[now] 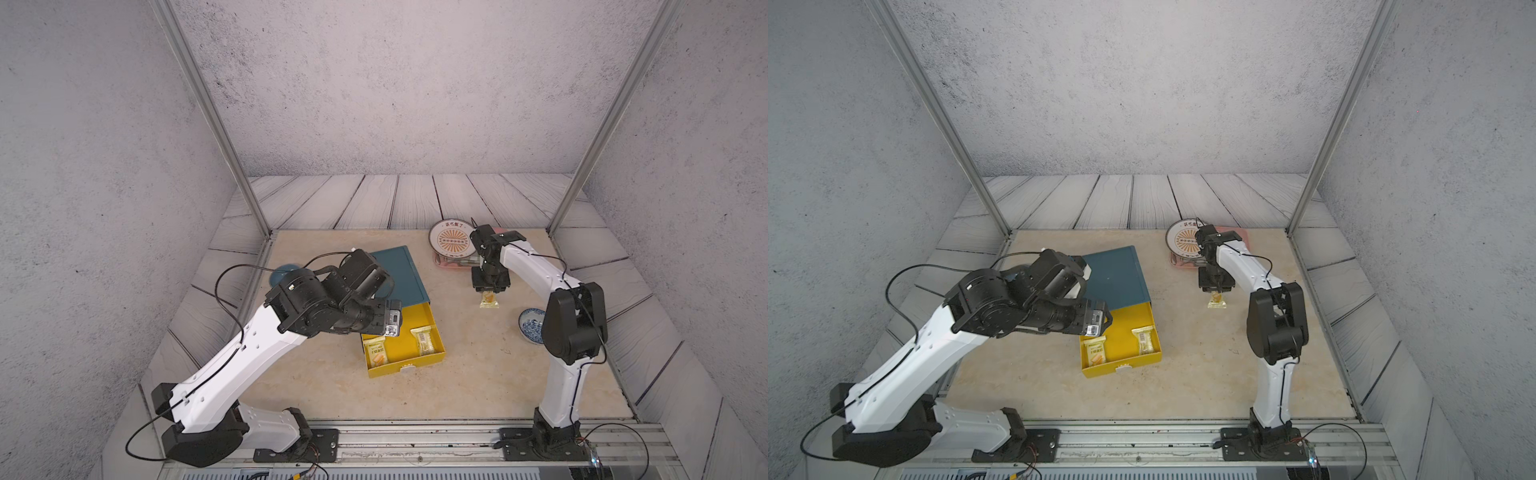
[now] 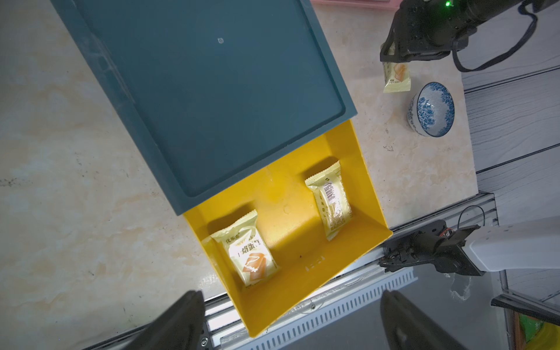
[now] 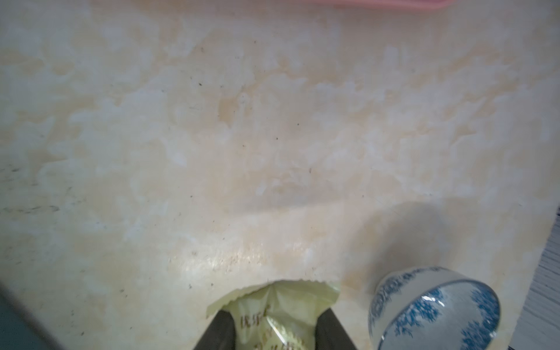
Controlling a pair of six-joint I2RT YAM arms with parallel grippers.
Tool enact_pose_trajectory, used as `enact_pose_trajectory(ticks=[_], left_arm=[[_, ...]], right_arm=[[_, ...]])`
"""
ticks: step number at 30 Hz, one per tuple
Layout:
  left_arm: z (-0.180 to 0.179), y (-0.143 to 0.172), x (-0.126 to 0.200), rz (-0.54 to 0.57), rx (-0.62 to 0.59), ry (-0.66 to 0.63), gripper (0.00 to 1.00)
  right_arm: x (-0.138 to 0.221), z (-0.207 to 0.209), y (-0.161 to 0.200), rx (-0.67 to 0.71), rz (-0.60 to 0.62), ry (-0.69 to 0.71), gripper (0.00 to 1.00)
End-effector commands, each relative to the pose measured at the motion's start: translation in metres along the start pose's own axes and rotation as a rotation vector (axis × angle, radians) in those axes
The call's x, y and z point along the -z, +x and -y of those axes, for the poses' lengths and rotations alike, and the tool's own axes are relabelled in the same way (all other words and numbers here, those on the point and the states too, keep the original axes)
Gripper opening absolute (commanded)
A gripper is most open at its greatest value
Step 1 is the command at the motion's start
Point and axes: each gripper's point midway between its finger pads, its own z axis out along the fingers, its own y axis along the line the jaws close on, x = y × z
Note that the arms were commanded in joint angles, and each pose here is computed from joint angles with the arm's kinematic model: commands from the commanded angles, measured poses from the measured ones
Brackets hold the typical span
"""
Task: Take the cookies out of the drawer
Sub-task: Place the cookie at the center of the board.
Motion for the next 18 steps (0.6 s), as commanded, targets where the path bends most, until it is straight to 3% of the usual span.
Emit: enact_pose_trajectory(ticks=[1, 4, 7, 12, 18], left_arm=[[0.005, 0.001, 0.000, -0.005, 0.029, -0.027, 0.97], [0.003, 0.010, -0.012, -0.058, 0.020, -0.083, 0.97], [-0.007, 0.018, -0.020, -0.105, 0.027, -0.154, 0.97], [-0.003, 0.020, -0.035, -0.146, 0.033, -0.180, 0.97], [0.016, 0.011, -0.055, -0.144, 0.032, -0.164, 0.95]], right_arm=[[-0.016, 0.001, -0.004, 0.002, -0.009, -0.043, 0.51], [-0.014, 0.005, -0.005, -0.007, -0.018, -0.051, 0.62], [0.009, 0.004, -0.007, -0.017, 0.028, -0.086, 0.66], [0.059, -0.003, -0.001, -0.018, 0.091, -0.154, 0.67], [0.098, -0.030, 0.032, 0.056, 0.107, -0.255, 0.65]])
